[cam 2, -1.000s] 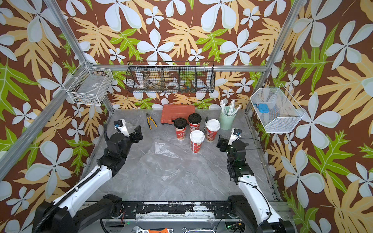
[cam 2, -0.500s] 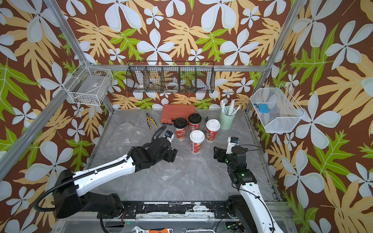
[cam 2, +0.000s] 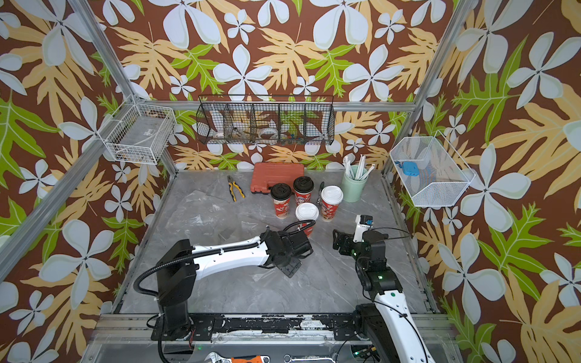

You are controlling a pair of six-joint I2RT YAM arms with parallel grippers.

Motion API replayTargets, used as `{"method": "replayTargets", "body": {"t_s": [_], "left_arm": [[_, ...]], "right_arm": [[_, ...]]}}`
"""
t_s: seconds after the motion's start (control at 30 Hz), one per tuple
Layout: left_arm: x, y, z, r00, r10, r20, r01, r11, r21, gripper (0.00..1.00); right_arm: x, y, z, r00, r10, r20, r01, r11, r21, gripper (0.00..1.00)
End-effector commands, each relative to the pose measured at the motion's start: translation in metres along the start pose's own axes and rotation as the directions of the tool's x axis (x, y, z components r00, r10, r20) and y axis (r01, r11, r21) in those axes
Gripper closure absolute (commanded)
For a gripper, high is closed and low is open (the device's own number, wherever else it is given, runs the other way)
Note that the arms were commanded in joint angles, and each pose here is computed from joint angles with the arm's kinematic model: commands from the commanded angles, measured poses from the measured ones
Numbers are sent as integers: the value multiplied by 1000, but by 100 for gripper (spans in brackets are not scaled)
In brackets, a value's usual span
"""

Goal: Pack milk tea into plastic carrier bags
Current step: Adjust the plastic carrier bag at the center of the board.

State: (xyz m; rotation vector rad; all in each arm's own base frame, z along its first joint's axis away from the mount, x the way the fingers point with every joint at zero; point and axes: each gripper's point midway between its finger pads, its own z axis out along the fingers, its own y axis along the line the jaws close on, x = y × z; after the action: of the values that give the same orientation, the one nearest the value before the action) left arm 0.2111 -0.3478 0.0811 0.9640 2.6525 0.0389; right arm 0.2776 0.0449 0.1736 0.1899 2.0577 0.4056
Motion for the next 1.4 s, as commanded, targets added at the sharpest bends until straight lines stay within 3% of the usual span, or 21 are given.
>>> {"method": "replayTargets", "body": {"t_s": [0.0, 0.3, 0.43, 0.8, 1.17, 1.37], "left_arm": [[21, 4, 5, 993, 36, -109, -38, 999, -22, 19], [24, -3, 26, 984, 71, -161, -76, 997, -20, 18], [19, -6, 27, 984, 91, -154, -94, 996, -12, 28], [28, -4, 37, 971, 122, -204, -130, 991, -30, 30], [16, 3, 21, 989, 73, -128, -75, 997, -9, 64], [8, 7, 7, 997, 17, -69, -13, 998, 64, 75]], "right_arm": [[-2, 2, -3, 1000, -3, 5, 3, 1000, -7, 13], [-5, 4, -4, 1000, -12, 13, 12, 1000, -11, 13], [-4, 4, -3, 1000, -12, 11, 12, 1000, -17, 13], [-3, 4, -4, 1000, -7, 14, 7, 1000, -16, 12], [-4, 4, -5, 1000, -8, 16, 8, 1000, -14, 12], [-3, 5, -4, 1000, -6, 7, 7, 1000, -20, 12]]}}
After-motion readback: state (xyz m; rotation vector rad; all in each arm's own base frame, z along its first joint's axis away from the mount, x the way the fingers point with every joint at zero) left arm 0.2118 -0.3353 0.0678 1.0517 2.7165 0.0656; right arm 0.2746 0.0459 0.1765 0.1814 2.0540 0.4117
